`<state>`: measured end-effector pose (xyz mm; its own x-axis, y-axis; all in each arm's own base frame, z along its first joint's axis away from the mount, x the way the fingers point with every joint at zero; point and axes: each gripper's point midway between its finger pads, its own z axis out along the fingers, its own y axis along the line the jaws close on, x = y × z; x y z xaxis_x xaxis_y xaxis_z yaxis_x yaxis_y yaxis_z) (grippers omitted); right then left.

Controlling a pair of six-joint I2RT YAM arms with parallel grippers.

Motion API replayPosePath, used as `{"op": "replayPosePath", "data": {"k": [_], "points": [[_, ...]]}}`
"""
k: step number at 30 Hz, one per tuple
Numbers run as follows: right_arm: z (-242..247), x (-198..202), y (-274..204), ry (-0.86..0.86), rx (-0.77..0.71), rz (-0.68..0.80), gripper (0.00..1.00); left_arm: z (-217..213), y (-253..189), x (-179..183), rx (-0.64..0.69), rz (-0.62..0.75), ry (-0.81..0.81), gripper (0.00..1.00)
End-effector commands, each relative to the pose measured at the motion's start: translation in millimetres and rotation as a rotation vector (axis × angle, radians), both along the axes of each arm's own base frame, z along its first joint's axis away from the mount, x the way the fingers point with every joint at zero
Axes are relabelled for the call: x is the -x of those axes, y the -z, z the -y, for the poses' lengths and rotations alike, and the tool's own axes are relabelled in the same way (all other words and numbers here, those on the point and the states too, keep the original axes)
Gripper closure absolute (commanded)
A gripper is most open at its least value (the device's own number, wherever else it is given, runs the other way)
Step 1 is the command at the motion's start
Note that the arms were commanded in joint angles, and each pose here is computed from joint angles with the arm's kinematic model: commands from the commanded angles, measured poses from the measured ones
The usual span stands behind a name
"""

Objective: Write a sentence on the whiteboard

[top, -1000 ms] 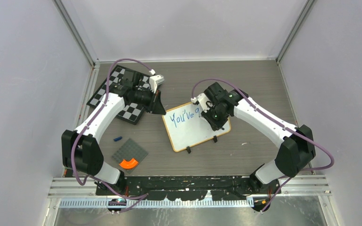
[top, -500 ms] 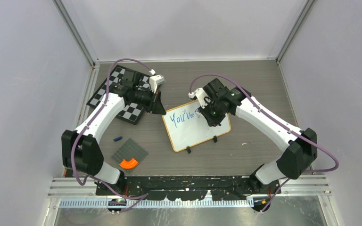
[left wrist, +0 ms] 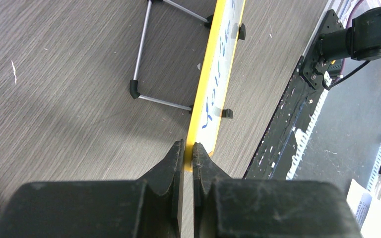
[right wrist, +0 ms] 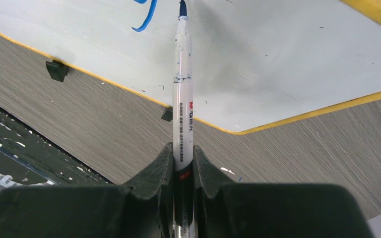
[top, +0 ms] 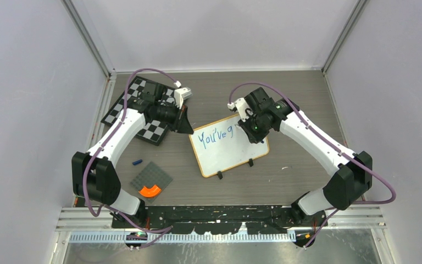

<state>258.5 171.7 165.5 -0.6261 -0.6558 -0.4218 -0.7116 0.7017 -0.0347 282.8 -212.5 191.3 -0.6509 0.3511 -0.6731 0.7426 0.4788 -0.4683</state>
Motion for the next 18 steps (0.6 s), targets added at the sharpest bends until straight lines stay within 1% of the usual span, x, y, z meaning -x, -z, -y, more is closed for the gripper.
{"op": "replayPosePath", "data": {"k": [1, 9, 18], "points": [[-3.2, -4.5, -2.1, -0.012, -0.007, 0.02, 1.0, 3.1, 7.6, 1.7, -0.019, -0.003, 0.014, 1.0], [-6.8, -4.7, 5.6, -0.023, -0.006, -0.008, 1.0, 2.6, 8.2, 1.1, -0.023, -0.001, 0.013, 1.0], [-2.2, 4.6, 12.9, -0.031, 0.004, -0.031, 1.0, 3.0, 8.5, 1.2, -0.022, -0.005, 0.014, 1.0]]}}
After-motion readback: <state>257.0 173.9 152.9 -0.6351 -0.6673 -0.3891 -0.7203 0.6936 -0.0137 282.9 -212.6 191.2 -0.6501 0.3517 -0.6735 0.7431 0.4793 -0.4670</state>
